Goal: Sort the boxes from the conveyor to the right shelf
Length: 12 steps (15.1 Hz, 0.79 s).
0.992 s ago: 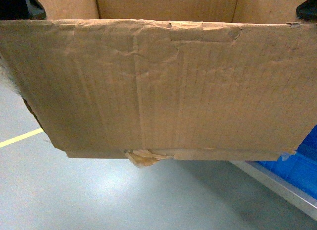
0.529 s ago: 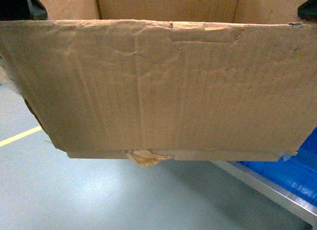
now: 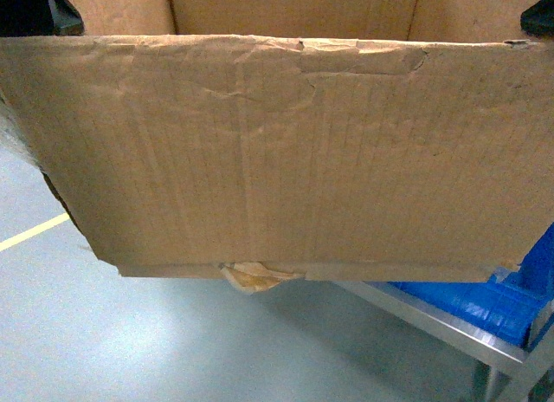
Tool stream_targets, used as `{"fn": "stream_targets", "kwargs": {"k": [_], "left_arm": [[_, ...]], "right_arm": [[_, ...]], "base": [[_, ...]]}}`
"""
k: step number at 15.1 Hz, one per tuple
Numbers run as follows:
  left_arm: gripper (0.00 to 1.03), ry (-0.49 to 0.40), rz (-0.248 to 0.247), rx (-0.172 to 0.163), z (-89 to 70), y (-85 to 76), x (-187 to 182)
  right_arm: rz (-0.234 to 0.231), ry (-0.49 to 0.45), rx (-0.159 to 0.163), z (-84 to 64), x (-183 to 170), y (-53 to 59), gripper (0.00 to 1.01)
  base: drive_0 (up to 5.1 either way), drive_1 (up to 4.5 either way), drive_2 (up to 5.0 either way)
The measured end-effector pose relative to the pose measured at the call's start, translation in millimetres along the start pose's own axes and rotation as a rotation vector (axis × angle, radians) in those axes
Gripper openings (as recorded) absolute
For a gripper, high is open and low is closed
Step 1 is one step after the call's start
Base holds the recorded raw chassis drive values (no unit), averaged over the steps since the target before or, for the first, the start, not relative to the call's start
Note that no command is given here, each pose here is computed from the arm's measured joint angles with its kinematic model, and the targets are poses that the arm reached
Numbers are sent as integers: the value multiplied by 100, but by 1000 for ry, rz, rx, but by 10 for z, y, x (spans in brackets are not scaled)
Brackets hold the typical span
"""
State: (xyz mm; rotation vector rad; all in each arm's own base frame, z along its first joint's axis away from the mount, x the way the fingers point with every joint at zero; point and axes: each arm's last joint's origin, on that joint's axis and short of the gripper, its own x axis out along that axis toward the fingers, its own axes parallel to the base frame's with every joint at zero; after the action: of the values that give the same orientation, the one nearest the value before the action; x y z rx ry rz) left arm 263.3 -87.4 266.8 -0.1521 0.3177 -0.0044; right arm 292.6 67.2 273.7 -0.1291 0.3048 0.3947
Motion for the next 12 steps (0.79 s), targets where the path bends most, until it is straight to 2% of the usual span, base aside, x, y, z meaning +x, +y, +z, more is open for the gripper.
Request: {"fn": "stream_targets", "kwargs": {"k": [12], "left_arm": [[2, 0, 0, 0, 0, 0, 0]], "right_arm": [[0, 0, 0, 0, 0, 0, 3]], "base": [[-127, -127, -127]]}}
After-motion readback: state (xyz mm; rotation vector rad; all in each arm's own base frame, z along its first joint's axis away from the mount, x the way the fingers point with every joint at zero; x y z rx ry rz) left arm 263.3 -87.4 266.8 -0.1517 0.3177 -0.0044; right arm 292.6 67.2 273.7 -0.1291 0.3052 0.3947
